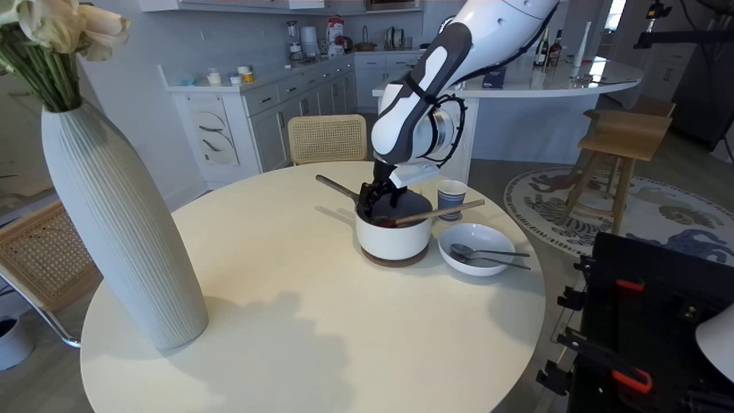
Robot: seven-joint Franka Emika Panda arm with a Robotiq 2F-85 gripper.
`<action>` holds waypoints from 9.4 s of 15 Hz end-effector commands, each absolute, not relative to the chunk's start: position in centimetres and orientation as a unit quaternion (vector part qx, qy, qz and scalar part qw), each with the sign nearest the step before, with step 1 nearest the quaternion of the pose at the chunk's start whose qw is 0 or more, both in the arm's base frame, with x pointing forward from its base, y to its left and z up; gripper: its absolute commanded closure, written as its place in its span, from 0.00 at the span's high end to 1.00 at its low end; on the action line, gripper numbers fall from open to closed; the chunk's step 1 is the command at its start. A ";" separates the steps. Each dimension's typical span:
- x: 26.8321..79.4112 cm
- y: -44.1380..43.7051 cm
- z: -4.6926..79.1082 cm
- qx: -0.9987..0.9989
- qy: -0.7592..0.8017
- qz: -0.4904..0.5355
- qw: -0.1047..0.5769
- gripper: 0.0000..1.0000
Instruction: Remove the green object from the pot on the table and put it in the white bowl
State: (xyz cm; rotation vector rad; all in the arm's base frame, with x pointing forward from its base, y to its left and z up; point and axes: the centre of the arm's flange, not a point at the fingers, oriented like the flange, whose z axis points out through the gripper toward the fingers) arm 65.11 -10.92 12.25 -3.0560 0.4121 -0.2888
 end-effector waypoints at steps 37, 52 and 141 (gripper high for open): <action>64.6 -9.9 11.1 -0.993 0.102 -0.056 -0.010 1.00; 64.8 -9.3 11.4 -0.991 0.103 -0.083 -0.007 0.04; 42.1 -8.2 22.1 -0.986 0.148 -0.055 -0.053 1.00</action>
